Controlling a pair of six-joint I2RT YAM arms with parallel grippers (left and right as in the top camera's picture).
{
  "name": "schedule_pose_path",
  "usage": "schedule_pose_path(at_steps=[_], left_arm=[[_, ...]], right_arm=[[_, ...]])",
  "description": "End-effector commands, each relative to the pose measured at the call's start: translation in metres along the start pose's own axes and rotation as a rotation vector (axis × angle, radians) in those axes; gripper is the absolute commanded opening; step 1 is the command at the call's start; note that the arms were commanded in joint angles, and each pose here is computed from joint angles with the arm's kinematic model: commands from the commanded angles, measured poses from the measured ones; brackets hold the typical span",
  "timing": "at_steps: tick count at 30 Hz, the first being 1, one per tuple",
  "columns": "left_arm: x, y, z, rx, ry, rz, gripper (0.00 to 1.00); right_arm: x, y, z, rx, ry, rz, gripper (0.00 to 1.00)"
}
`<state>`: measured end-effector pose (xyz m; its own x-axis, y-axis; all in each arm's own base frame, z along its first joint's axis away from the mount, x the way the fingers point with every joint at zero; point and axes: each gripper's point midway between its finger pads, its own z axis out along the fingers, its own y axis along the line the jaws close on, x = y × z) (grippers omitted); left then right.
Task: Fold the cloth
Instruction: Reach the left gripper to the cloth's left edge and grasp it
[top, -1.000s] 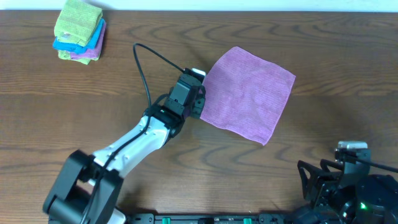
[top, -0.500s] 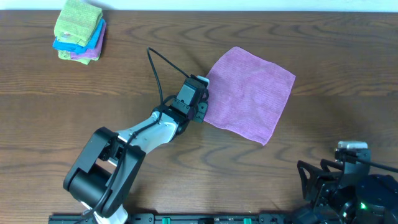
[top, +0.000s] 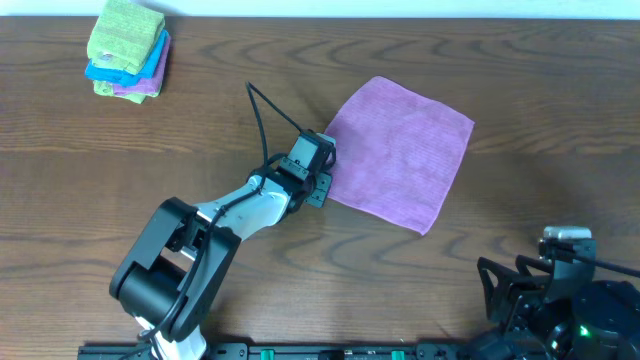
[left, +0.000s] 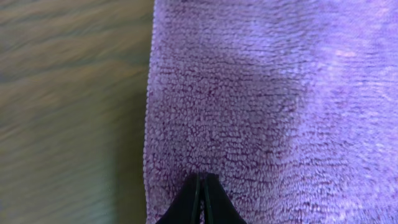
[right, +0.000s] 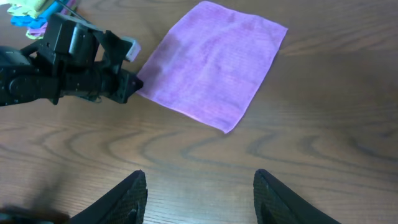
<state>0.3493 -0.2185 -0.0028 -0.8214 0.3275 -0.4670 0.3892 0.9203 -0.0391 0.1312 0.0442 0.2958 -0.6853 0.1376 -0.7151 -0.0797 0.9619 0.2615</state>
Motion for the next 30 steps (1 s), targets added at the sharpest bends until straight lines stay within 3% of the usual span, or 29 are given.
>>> schedule_pose_path(at_steps=[1,9,14,26,30], left_arm=[[0.034,0.036,0.003,-0.193,0.105,-0.060,0.06],[0.107,0.052,-0.021,-0.326,0.377,-0.296,0.06],[0.140,0.014,-0.033,-0.165,0.568,-0.436,0.06],[0.140,-0.020,-0.043,-0.049,0.596,-0.434,0.06],[0.143,-0.021,-0.049,-0.054,0.607,-0.427,0.06]], right_arm=[[-0.004,0.001,-0.004,-0.004,-0.019,0.008,0.56],[-0.013,-0.014,-0.001,0.093,-0.060,0.008,0.54],[-0.019,-0.017,0.007,0.140,-0.048,0.001,0.54],[-0.028,-0.022,0.029,0.242,0.002,-0.041,0.53],[-0.029,-0.023,0.032,0.257,0.010,-0.044,0.64]])
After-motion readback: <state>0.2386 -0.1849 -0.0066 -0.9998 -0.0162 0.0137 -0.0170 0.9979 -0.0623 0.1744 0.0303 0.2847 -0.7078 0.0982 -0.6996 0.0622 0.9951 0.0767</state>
